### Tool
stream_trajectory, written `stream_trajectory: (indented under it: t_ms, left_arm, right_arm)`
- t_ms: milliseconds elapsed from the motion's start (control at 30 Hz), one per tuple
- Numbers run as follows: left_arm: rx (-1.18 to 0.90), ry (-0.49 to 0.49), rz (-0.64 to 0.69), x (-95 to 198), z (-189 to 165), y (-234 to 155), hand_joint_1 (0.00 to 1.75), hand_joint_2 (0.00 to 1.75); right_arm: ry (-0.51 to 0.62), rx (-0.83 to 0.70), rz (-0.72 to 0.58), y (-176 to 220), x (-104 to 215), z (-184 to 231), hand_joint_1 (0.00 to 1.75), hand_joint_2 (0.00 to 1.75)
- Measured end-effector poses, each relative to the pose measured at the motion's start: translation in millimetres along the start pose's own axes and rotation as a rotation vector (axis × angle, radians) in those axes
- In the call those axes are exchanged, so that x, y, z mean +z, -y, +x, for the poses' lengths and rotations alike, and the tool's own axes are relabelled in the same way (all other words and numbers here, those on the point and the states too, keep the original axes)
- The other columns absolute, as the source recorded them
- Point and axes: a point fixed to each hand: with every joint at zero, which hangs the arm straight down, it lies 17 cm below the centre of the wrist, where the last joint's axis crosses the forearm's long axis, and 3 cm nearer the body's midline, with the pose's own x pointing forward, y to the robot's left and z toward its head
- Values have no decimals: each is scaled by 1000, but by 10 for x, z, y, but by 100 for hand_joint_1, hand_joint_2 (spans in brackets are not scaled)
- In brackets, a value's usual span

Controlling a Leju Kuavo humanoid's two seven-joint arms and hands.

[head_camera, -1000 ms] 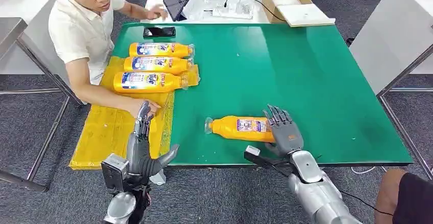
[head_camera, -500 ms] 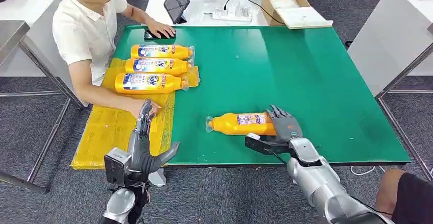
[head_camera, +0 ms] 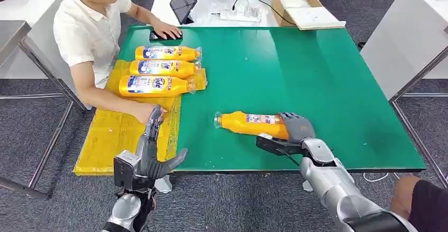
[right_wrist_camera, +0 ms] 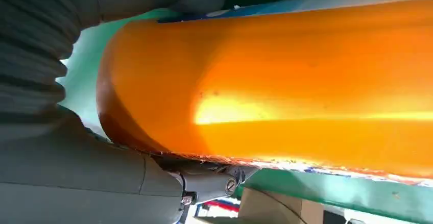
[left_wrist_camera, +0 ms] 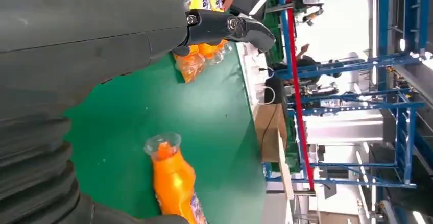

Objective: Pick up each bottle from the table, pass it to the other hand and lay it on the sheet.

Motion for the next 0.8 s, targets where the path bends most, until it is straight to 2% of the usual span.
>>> stream_trajectory:
  t_ms: [167,433,567,800]
  left_arm:
    - [3,-2,4,6,-10,-15,0,175]
    - [105,-42,135,-9,-50,-272,0,175]
    - [220,-83,213,23,-106,-437,0,175]
    - [263,-92,230,43,-117,-484,0,175]
  right_arm:
    - [61,-75,-56,57,7,140,175,175]
    - [185,-339,-214,144,143,587,175,175]
    - [248,-501,-319,323,267,850,175,175]
    - [310,-652,-425,600,419,1081,175,175]
